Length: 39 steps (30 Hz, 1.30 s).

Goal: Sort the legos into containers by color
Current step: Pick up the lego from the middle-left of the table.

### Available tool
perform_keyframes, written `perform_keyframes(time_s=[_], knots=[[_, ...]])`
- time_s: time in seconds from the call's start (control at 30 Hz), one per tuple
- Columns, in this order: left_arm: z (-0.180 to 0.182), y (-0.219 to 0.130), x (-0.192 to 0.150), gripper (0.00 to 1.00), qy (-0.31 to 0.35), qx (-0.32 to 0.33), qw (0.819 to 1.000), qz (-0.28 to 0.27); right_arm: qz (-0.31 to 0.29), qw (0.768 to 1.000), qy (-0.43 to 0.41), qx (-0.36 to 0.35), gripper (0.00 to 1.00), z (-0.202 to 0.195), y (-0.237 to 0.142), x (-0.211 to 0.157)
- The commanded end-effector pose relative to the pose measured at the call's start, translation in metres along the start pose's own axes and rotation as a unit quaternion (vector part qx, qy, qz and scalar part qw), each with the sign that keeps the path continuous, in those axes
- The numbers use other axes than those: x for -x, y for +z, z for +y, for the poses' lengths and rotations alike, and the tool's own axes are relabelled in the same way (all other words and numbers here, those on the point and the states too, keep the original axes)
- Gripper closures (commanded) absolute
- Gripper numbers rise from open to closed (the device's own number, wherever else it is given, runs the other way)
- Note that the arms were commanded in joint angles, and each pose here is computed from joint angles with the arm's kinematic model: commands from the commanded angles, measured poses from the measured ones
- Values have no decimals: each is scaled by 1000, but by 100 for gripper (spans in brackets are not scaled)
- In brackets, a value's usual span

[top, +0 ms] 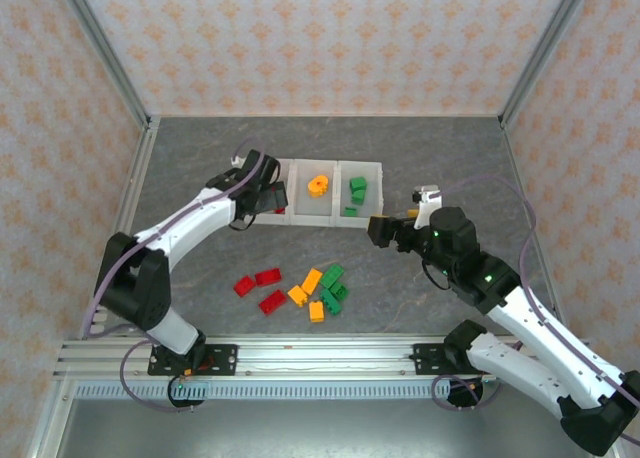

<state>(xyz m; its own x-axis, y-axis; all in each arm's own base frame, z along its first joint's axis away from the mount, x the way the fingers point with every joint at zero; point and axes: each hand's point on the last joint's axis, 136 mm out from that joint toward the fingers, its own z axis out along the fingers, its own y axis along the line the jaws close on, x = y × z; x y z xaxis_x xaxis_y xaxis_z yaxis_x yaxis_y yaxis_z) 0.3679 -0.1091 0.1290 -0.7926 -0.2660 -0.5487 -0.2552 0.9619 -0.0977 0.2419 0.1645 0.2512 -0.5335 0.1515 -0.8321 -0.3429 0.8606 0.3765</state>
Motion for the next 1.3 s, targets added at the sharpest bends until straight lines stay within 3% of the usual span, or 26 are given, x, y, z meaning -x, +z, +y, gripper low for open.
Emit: perform_keyframes(time_s=[0.0, 0.23, 0.43, 0.7, 1.27], knots=[[-4, -14, -24, 1, 11, -17, 1000, 9, -2, 1000, 10, -17, 0, -8, 3, -5], [-11, -24, -103, 1, 64, -44, 995, 58, -18, 999, 17, -46, 0, -19, 5, -2], [-15, -30, -141, 1, 129, -28, 988, 86, -32, 994, 27, -100, 0, -39, 7, -2], [-9, -16, -164, 2, 189, 19, 974, 123, -20, 992, 39, -119, 0, -48, 9, -11], [19, -1, -187, 9, 183, 67, 969, 151, -26, 989, 42, -136, 0, -55, 2, -11]])
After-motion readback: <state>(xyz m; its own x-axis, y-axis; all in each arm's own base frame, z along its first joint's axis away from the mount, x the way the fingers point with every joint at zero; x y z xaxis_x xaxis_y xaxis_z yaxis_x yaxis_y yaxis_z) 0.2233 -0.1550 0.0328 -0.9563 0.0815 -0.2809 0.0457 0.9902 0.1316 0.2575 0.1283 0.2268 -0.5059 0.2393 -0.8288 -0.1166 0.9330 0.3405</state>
